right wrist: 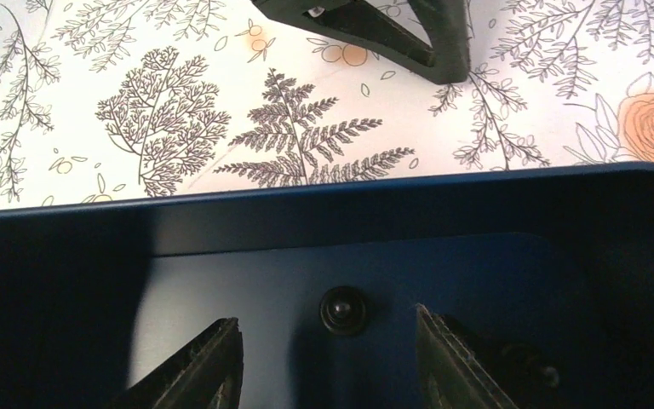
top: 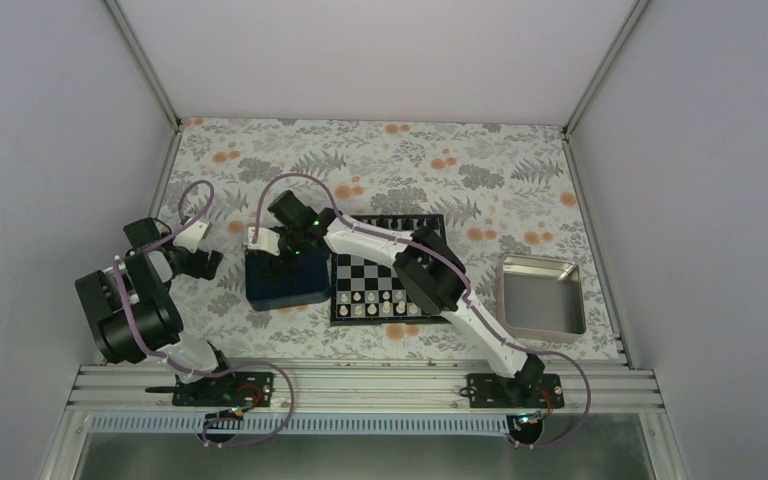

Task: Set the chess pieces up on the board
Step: Pick up the chess piece from the storage box.

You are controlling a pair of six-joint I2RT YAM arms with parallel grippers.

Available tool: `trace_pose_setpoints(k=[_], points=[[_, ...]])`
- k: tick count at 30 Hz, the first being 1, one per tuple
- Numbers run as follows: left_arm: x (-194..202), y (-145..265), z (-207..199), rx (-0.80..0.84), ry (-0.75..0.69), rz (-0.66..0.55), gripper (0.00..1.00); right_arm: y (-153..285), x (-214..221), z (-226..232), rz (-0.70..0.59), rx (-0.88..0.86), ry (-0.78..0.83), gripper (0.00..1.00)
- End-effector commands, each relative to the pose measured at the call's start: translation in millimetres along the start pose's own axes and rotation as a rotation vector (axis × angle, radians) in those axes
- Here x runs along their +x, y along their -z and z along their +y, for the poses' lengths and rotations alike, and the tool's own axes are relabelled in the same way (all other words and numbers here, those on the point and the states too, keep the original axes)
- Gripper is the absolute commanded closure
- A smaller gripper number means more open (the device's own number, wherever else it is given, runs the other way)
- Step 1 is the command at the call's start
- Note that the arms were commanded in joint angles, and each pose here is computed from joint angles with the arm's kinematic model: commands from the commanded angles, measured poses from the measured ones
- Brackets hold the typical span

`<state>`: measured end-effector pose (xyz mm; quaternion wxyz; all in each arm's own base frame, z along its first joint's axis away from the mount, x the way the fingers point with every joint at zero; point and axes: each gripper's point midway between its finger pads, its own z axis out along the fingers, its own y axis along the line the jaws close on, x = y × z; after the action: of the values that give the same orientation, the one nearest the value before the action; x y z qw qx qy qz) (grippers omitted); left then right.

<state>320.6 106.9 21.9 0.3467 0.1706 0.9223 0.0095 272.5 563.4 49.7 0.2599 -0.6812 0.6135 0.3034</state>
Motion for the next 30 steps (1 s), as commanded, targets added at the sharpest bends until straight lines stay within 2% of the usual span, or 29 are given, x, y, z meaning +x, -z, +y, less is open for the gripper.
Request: trace_pose_setpoints(k=[1, 13, 18, 20, 25, 30], points=[[21.2, -7.4, -11.6, 0.042, 0.019, 0.065, 0.00, -9.8, -10.0, 3.3, -0.048, -0.020, 0.042, 0.48], [19.2, -7.2, -14.5, 0.061, 0.024, 0.055, 0.00, -23.1, -7.4, -0.3, -0.064, -0.027, 0.054, 0.48], [18.4, -7.1, -15.0, 0.064, 0.022, 0.051, 0.00, -29.5, -2.2, 2.7, -0.057, -0.039, 0.050, 0.52], [18.9, -7.4, -15.8, 0.067, 0.021, 0.052, 0.00, -30.8, -1.2, 3.0, -0.055, -0.040, 0.050, 0.57], [19.4, -8.1, -16.5, 0.071, 0.021, 0.053, 0.00, -30.8, -0.6, 4.1, -0.053, -0.043, 0.043, 0.77], [20.2, -8.0, -16.4, 0.070, 0.022, 0.055, 0.00, -22.8, -5.4, 6.5, -0.065, -0.037, 0.051, 0.90]])
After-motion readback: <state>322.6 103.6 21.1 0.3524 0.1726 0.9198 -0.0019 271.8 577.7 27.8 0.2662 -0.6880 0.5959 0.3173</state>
